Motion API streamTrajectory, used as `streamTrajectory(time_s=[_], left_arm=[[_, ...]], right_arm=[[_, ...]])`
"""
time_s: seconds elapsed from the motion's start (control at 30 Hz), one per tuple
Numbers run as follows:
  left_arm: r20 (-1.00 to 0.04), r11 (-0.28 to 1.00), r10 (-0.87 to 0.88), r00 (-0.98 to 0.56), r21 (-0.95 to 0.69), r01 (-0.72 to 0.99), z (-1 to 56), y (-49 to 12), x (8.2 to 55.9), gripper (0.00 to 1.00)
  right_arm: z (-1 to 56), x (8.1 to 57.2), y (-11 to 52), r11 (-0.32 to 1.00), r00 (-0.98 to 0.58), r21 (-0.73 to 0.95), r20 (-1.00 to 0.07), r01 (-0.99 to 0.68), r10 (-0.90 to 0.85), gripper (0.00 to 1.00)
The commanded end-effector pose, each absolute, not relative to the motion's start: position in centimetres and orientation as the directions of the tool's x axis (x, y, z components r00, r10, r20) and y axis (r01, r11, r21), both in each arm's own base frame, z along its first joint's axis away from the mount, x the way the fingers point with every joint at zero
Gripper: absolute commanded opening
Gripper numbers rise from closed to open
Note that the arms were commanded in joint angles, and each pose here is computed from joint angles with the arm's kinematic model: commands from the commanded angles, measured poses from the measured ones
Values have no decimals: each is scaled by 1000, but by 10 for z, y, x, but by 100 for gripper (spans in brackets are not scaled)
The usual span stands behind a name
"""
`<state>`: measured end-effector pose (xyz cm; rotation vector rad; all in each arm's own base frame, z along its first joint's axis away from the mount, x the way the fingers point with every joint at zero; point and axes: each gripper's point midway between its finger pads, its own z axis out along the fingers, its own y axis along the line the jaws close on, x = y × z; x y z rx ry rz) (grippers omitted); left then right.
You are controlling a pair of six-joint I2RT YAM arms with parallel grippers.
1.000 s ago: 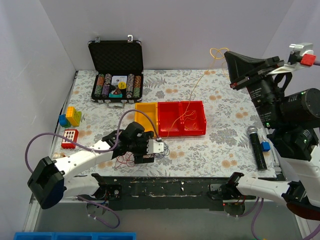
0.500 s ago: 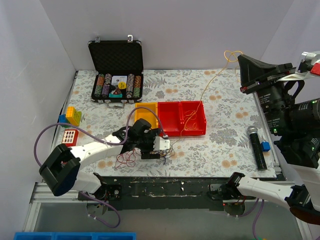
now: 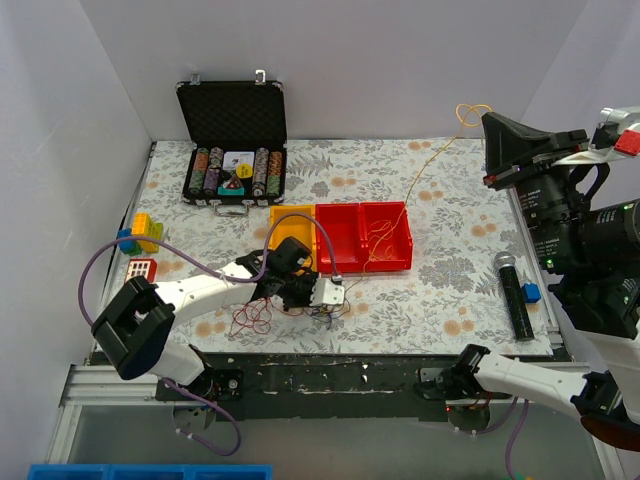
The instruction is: Untangle the cables
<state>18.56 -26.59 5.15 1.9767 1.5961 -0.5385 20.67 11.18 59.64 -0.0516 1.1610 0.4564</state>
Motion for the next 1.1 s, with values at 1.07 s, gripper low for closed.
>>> streamTrajectory(time_s=[1.07], left_arm=[[-105,-354,898,428,406,842,15,-118,177,0]], right_arm=[[759,130,-36,912,720,370,-584,-175,375,1]])
